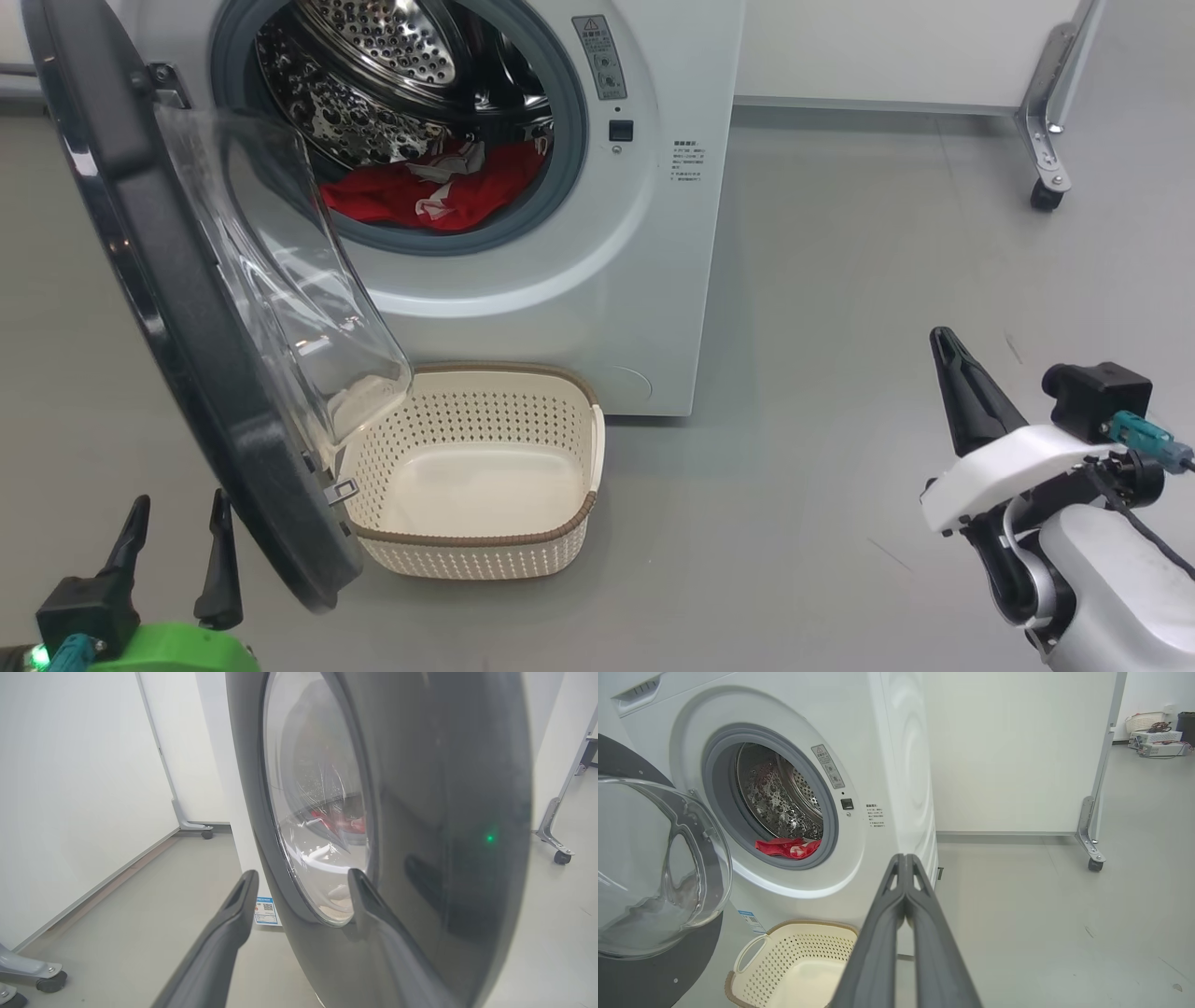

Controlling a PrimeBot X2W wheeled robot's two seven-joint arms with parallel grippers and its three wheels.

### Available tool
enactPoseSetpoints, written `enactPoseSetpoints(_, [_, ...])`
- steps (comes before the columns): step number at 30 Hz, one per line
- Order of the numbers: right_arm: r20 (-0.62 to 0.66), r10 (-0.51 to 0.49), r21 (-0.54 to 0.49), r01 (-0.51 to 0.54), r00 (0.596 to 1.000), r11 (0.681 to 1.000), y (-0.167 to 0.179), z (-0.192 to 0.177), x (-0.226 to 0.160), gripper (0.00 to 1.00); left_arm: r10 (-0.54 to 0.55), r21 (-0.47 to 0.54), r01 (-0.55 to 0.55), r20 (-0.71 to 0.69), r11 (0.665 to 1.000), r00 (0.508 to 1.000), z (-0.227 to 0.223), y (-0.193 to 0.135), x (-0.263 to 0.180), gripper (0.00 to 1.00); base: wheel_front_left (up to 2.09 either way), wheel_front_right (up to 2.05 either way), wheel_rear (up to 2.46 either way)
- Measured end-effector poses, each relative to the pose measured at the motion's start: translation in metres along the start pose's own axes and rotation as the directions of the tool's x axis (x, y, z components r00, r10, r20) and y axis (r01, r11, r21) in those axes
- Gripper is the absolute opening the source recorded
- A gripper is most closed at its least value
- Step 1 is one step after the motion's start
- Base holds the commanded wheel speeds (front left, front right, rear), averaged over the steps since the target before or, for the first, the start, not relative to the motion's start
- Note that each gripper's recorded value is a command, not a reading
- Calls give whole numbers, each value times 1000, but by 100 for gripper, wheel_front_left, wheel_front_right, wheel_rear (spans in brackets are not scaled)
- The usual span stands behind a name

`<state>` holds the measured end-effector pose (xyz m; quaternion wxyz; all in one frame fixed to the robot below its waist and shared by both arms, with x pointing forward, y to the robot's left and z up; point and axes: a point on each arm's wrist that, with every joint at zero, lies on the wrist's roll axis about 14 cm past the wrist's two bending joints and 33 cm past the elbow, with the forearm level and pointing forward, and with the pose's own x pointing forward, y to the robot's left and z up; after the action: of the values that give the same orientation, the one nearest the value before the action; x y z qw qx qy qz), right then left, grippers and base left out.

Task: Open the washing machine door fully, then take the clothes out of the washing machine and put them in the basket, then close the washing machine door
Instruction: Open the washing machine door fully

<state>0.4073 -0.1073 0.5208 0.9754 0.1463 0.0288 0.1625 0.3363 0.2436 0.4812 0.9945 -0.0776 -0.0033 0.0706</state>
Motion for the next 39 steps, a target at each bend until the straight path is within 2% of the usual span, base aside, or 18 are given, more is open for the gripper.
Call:
enactPoseSetpoints(1, [3,-10,-4,10,1000,1000,-3,-1,-3,0,0,0,0,0,1000,1000,0,0,0,100,0,0,0])
enactPoseSetpoints(2, [7,-22,-1,22,1000,1000,-6,-2,-6,12,0,0,0,0,1000,1000,0,0,1,100,0,0,0])
enactPoseSetpoints(3, [11,-30,1,30,999,1000,-8,-2,-8,39,-2,-1,2,-1,1000,1000,0,-1,1,100,0,0,0])
enactPoseSetpoints(4, [12,-38,0,38,999,999,-9,-4,-11,93,-4,-2,4,-1,1000,1000,0,-1,1,100,0,0,0])
enactPoseSetpoints(5, [14,-45,0,45,999,999,-10,-5,-13,100,-4,-3,4,-1,1000,1000,-1,-2,2,100,0,0,0])
enactPoseSetpoints(26, [-22,-107,-18,106,994,994,-10,-39,-48,100,-6,-33,5,-25,999,1000,-10,-7,-3,100,0,0,0])
enactPoseSetpoints(39, [-11,-127,-22,127,992,992,-9,-41,-55,100,-9,-35,8,-26,999,1000,-11,-8,-4,100,0,0,0])
